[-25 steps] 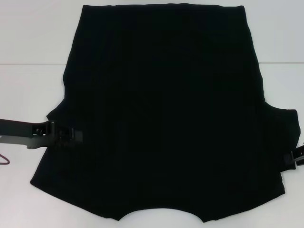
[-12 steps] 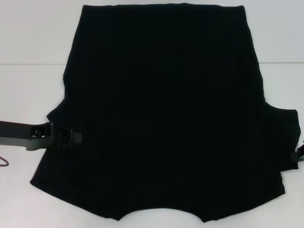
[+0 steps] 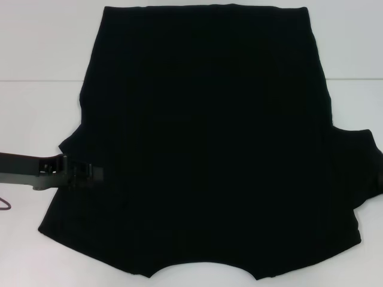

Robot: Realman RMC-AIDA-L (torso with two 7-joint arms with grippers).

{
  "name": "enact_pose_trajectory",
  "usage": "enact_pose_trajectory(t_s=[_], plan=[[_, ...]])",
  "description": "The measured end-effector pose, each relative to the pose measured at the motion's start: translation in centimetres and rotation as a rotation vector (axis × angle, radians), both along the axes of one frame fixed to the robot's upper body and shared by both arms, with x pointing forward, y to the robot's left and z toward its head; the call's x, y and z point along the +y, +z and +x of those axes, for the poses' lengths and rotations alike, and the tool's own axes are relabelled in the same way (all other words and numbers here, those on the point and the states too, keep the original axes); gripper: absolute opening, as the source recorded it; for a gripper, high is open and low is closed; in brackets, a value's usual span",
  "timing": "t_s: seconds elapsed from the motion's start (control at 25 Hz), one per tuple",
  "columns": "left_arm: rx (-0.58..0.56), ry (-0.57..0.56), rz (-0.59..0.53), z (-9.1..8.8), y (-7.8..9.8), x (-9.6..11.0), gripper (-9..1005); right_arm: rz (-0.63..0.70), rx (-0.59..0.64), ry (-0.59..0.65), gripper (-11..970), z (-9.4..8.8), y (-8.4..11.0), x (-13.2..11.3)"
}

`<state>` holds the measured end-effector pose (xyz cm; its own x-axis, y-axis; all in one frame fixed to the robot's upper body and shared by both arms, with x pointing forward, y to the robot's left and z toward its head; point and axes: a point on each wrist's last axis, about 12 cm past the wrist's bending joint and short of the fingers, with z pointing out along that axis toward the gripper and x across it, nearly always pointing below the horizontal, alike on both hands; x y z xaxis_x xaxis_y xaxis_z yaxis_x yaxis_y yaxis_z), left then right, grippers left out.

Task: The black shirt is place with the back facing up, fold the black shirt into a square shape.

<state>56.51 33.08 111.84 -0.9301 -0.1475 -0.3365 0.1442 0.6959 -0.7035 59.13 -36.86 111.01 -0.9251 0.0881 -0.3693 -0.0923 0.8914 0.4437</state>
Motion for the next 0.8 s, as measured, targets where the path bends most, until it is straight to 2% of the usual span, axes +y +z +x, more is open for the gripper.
enact_pose_trajectory(t_s=[0.4,0.8], plan=[[-0.002,0.007,-0.007,0.0,0.0,0.1,331,0.059,-0.139,-0.048,0,-0.2,1.4,-2.2],[-0.013,0.012,-0.016,0.1,0.3,0.2,331,0.096,-0.203,-0.010,1,-0.5,1.9,-2.5]])
